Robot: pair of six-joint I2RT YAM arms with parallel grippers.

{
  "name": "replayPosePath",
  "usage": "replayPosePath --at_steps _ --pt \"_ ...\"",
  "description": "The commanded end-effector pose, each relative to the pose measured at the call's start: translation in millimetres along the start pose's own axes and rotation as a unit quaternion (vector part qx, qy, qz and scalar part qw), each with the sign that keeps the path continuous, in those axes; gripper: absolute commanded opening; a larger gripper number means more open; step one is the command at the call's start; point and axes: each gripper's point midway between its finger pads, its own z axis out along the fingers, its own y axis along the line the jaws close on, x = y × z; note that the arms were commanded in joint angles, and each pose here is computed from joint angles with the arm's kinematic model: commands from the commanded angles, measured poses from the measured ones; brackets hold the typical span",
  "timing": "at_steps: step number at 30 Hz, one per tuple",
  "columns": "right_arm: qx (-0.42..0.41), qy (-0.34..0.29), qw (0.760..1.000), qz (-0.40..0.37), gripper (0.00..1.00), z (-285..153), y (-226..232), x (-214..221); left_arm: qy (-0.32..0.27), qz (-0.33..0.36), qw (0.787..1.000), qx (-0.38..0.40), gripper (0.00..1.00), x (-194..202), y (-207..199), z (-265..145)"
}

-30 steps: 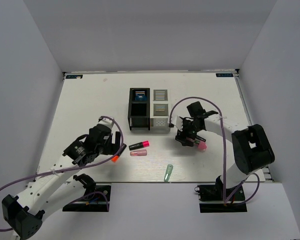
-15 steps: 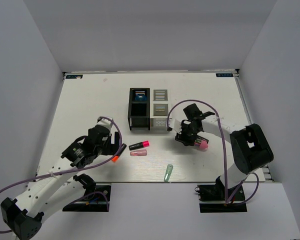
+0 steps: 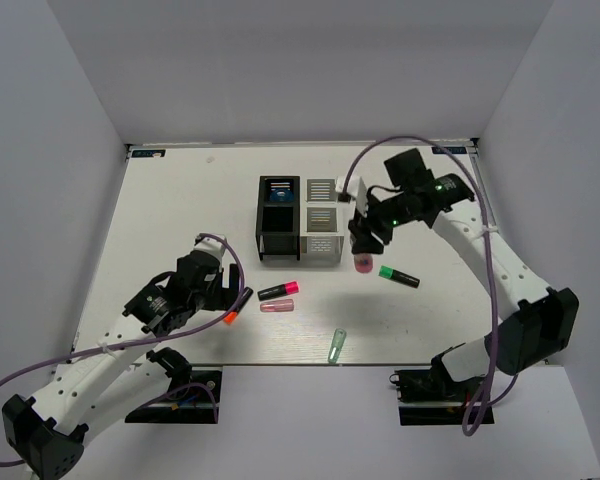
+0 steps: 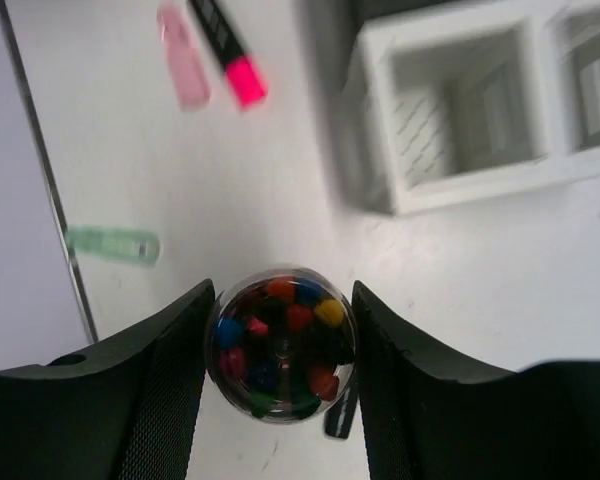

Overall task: Sort the stationery into containers
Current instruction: Pick up the stationery from the center of the board, then place the stationery in the storage box.

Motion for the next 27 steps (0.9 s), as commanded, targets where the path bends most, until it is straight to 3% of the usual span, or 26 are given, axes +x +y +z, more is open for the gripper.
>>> replayPosePath --at_steps 1,6,12,18,27 --pt "0.014 -0.077 0.995 0.055 0.0 -22 -4 -55 -0.01 -0.003 1.0 0.008 0.98 -3 -2 1" --pt "0.122 -0.147 0.981 0.043 0.0 -58 -67 -130 -0.011 0.0 1.0 0.011 0.98 -1 -2 0" --pt "0.153 -0.179 0.971 0.041 0.0 -44 -119 -165 -0.018 0.0 1.0 0.011 0.99 -3 -2 2" --pt "0.197 -0.207 0.956 0.067 0.0 -16 -177 -176 -0.008 0.004 1.0 0.005 0.99 0 0 4" --pt "0.226 -0.215 0.947 0.076 0.0 13 -210 -170 -0.009 0.01 1.0 0.0 0.99 2 3 4"
